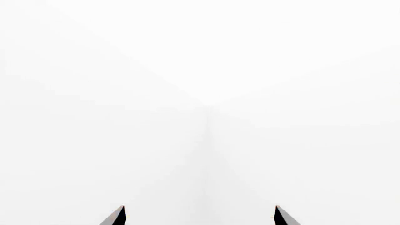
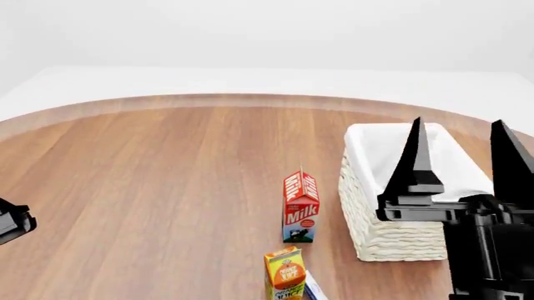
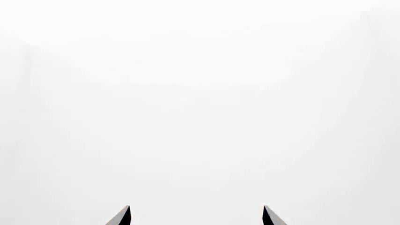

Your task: Pick up the cream cheese box and the butter, and put them in the basket.

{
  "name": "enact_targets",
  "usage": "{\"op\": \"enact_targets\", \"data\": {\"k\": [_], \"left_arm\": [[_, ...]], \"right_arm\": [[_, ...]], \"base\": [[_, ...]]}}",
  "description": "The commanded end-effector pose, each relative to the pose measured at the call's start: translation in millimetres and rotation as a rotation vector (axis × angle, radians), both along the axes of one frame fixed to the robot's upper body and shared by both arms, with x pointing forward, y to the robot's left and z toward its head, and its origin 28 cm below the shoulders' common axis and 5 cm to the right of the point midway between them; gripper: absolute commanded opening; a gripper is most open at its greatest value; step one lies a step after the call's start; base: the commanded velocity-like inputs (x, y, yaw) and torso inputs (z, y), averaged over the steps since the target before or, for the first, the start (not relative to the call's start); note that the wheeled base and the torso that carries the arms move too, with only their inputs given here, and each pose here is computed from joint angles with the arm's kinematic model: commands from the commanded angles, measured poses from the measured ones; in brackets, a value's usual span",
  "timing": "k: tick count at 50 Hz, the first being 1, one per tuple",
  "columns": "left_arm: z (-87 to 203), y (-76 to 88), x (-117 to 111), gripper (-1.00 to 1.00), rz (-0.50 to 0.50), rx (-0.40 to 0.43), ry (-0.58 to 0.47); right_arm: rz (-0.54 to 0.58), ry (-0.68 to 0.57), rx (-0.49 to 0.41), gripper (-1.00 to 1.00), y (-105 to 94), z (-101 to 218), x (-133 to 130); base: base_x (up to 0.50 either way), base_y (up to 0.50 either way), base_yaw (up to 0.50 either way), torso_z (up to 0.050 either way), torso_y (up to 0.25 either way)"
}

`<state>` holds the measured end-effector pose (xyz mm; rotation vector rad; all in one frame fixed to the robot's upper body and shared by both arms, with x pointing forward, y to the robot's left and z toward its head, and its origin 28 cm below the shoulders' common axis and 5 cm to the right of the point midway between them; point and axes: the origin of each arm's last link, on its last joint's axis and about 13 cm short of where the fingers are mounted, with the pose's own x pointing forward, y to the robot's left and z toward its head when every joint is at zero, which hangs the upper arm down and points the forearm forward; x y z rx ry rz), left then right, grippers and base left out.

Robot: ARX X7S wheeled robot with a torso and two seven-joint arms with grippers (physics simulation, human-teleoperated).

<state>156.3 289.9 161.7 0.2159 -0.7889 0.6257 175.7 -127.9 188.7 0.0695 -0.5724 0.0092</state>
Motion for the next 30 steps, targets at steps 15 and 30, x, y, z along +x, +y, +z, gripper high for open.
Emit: {"op": "enact_targets", "data": {"k": [15,30], "left_arm": [[2.2,1.5,-3.5,1.0,0.02,0.019,-0.006],[1.7,-0.1,-2.2,1.0,0.012,0.021,0.002]], "right_arm": [[0.223,0.516,-0.008,1.0,9.7,9.3,-19.5],[0.337,0.699,-0.014,1.0,10.3,23.4,-15.8]], "base": [[0.0,0.0,0.0,0.0,0.0],[0.0,0.0,0.0,0.0,0.0]]}}
